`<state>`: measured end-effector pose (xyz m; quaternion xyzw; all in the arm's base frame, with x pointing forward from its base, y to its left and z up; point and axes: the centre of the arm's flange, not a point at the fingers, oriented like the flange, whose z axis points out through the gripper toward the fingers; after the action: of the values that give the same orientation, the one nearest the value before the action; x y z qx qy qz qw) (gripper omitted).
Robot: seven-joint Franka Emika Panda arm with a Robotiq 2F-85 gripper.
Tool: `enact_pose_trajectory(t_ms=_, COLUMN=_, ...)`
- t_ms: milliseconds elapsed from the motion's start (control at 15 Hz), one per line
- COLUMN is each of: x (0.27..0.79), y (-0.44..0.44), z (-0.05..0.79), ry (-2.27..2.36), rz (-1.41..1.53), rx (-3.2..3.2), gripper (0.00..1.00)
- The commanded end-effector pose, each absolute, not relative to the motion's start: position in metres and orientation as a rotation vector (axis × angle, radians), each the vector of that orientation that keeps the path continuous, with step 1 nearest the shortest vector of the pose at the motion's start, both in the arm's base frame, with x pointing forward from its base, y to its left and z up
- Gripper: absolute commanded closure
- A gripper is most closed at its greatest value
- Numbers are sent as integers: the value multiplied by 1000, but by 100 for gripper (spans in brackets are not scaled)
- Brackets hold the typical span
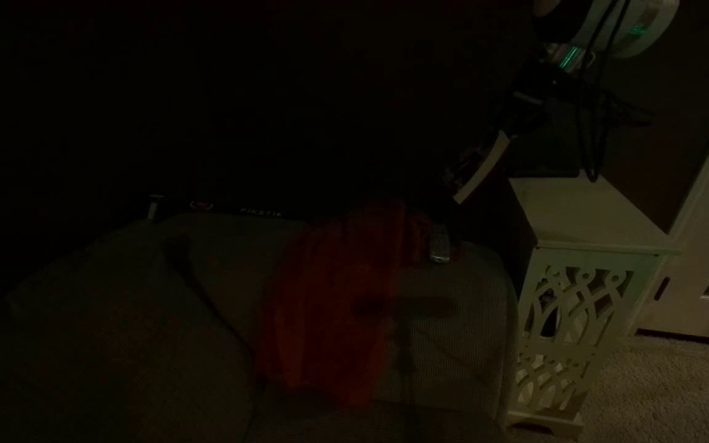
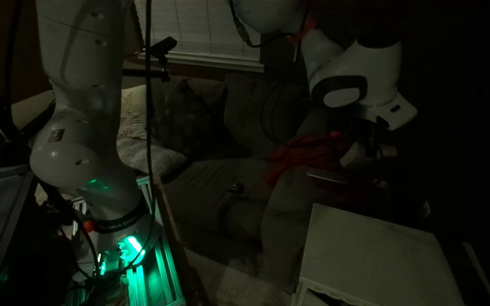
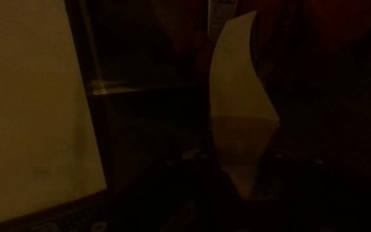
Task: Put the book on top of the white shelf.
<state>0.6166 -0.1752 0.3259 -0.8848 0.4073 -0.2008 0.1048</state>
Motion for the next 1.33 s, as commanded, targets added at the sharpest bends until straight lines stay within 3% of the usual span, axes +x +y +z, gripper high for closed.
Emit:
enact_pose_trajectory(t_ms=0, x=616, y=-177, z=324, ry=1203, rz=-590, rx=-2611, gripper=70)
enact_pose_trajectory(t_ms=200, x=621, y=-172, z=327, ry=1189, rz=-598, rx=-2611, gripper=70)
enact_pose_trajectory(t_ms=267, x=621, y=-172, z=328, ry=1189, rz=-600, rx=-2611, gripper=93)
enact_pose_trajectory(t_ms=733, x=582, y=-280, z=327, ry=1364, rz=-366, rx=-2294, gripper=93)
enact_pose_trajectory(t_ms=1267, x=496, y=-371, z=295, ry=1283, rz=-433, rx=-2156, gripper=93)
